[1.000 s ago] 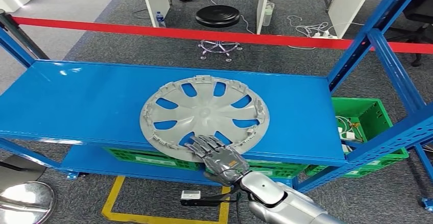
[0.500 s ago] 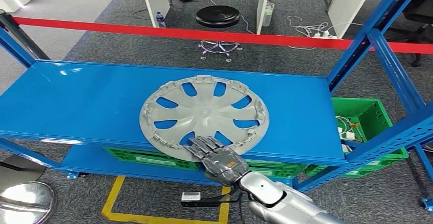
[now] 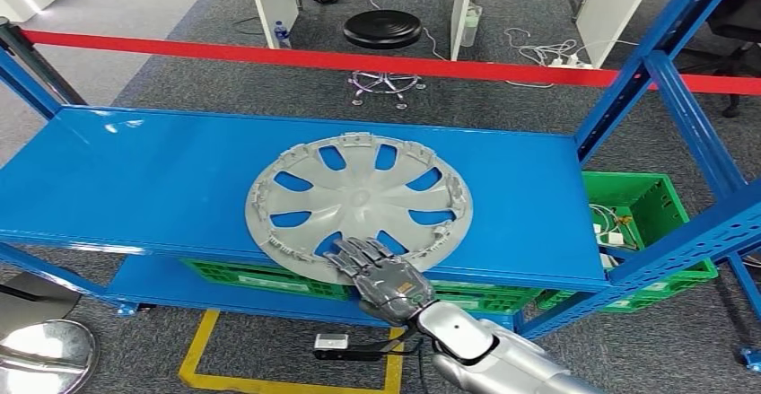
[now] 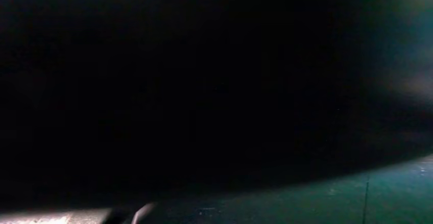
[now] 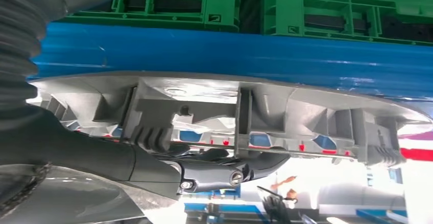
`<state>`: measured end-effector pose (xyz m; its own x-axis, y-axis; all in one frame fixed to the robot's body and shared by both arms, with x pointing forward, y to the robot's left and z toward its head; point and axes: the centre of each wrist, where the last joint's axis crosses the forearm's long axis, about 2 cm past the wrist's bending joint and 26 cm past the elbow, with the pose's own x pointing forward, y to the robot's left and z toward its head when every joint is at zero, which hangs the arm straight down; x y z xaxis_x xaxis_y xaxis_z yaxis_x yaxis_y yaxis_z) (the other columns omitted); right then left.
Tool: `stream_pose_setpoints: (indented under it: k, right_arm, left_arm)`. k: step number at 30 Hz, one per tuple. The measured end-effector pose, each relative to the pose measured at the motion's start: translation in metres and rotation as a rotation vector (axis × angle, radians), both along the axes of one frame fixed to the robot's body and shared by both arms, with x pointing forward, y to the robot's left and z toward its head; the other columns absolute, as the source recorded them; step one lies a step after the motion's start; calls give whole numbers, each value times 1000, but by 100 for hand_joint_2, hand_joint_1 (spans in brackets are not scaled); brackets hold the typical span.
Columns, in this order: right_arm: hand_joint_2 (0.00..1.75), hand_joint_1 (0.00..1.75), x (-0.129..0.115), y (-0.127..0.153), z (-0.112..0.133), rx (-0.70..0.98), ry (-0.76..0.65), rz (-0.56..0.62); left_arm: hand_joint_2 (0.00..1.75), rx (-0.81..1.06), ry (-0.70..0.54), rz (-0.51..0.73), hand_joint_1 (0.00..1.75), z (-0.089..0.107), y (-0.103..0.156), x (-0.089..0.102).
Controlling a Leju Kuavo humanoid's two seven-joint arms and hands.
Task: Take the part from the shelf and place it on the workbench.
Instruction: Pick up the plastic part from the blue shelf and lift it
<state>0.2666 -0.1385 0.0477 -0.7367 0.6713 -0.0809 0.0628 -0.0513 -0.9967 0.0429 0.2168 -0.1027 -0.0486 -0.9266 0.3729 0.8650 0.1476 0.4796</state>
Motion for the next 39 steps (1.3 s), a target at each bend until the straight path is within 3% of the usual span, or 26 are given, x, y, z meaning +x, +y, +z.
stream_pose_setpoints:
  k: [6,9,10,13,14,15,27,39]
  right_arm:
    - [175,0,1,7,5,8,4,-11]
    - [175,10,3,10,9,16,4,-19]
    - [175,31,3,11,10,19,4,-22]
    - [175,145,5,12,14,25,2,-30]
    - [175,168,5,13,15,25,1,-32]
    - [175,175,6,13,17,25,-2,-33]
    - [175,175,8,25,44,51,-96,-13]
    - [175,175,8,27,52,63,-130,-1]
  left_arm:
    - [0,-1,2,-1,0,0,0,0]
    - [0,-2,2,-1,0,0,-1,0]
    - [0,-2,2,-2,0,0,-1,0]
    - [0,-3,1,-2,0,0,-1,0]
    - [0,-3,0,-2,0,0,-1,0]
    - [0,-3,-1,-3,0,0,-1,0]
    - [0,-4,-12,-9,0,0,-2,0]
    - [0,-8,-13,-10,0,0,-3,0]
